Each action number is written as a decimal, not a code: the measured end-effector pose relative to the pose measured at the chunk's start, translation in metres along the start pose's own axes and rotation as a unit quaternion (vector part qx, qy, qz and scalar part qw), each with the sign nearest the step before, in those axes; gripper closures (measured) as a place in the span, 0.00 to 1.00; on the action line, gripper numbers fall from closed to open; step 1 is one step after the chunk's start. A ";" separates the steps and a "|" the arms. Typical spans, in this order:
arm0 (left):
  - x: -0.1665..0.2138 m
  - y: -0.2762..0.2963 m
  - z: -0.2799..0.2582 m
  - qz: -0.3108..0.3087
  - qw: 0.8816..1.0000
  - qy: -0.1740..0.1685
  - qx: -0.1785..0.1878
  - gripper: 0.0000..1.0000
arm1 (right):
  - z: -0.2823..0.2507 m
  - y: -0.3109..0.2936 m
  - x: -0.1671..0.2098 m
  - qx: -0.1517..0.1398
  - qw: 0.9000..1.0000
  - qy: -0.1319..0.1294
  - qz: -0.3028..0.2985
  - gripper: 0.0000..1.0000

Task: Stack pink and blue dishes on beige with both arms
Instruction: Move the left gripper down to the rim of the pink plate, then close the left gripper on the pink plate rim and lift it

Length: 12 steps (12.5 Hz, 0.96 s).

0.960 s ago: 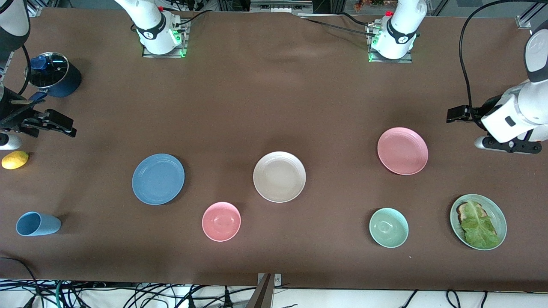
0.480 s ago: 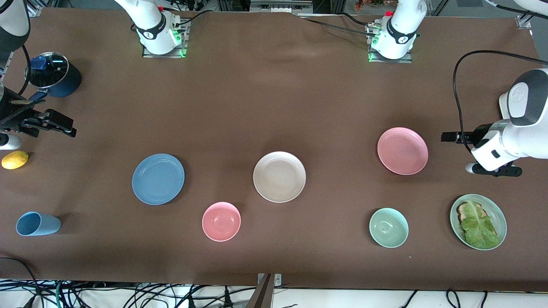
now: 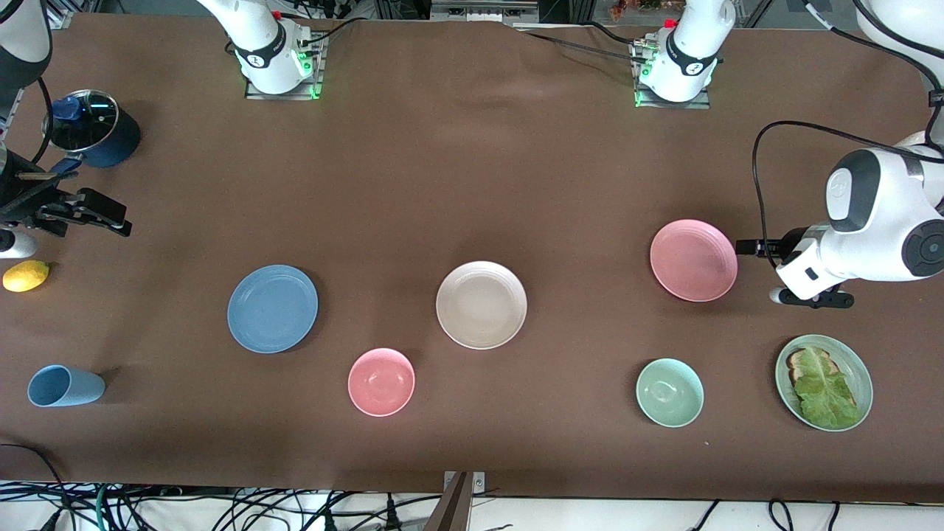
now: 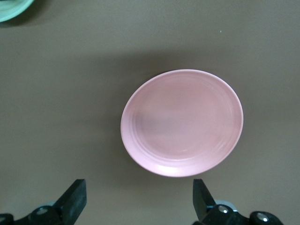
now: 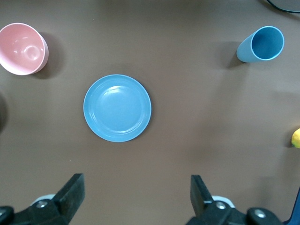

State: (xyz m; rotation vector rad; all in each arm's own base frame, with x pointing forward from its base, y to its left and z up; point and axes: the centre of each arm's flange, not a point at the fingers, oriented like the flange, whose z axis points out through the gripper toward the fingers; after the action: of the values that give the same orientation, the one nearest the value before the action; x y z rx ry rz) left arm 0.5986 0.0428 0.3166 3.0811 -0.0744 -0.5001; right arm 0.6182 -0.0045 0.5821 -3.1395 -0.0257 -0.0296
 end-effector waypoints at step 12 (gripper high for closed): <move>-0.006 -0.012 0.111 0.020 1.000 0.000 0.020 0.00 | 0.000 0.000 0.000 0.000 1.000 0.000 0.000 0.00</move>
State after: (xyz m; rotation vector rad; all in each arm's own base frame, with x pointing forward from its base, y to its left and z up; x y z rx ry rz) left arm 0.5587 0.0539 0.2127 3.1115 -0.1487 -0.5026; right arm 0.6183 -0.0044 0.5822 -3.1395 -0.0258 -0.0310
